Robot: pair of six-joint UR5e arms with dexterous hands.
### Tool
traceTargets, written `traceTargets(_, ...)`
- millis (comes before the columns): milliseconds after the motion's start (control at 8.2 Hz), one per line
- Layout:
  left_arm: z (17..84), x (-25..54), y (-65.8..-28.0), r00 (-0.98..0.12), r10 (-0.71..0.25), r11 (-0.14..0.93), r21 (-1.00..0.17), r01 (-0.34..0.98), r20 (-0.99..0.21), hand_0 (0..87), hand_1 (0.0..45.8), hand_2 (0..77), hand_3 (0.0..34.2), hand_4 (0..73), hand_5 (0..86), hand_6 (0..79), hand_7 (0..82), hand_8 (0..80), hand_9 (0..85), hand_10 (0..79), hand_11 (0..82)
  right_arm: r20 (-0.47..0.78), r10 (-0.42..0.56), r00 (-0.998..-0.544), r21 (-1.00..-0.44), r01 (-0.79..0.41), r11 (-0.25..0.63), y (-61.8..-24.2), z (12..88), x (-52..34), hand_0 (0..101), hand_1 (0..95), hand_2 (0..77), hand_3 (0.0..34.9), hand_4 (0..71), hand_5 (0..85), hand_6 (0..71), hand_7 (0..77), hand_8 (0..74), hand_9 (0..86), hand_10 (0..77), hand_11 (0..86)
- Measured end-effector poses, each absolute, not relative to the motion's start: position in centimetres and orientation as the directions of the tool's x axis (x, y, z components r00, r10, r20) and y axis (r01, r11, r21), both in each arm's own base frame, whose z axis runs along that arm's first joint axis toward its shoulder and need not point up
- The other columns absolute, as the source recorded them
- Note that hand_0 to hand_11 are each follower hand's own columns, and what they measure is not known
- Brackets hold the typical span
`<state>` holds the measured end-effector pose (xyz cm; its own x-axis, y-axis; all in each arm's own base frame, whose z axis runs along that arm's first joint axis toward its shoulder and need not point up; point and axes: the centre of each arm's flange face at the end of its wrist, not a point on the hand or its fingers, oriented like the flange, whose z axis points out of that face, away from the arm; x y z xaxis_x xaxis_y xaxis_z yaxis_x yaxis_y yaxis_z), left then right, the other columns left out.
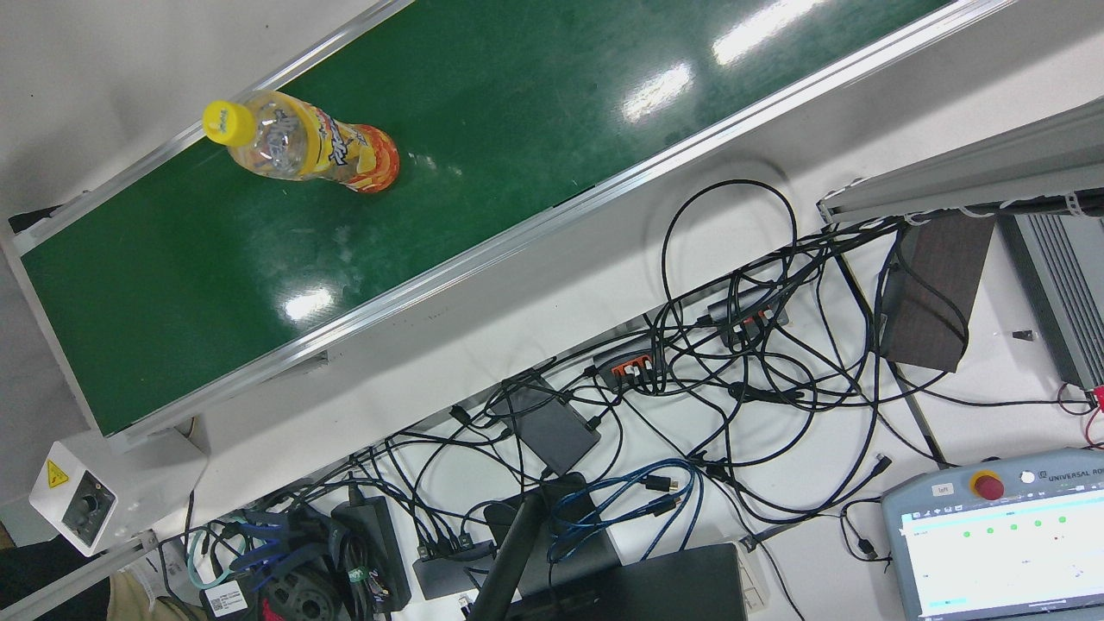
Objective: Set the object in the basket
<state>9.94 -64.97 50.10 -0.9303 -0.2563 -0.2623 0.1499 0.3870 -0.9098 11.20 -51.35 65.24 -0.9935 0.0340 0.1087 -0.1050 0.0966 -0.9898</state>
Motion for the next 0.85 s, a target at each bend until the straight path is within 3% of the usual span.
traceTargets(854, 49.37, 10.19, -64.1, -0.93, -0.258, 0.409, -0.902, 0.141, -0.262, 61.2, 10.4, 0.0, 0.1, 0.5, 1.6, 0.0, 1.1, 0.0, 0.5, 0.0, 0.5, 0.109, 0.034, -0.993, -0.99, -0.105, 0.096, -51.35, 65.25, 11.2, 0, 0.0, 0.5, 0.0, 0.0, 0.0, 0.0, 0.5, 0.0, 0.0, 0.0, 0.0)
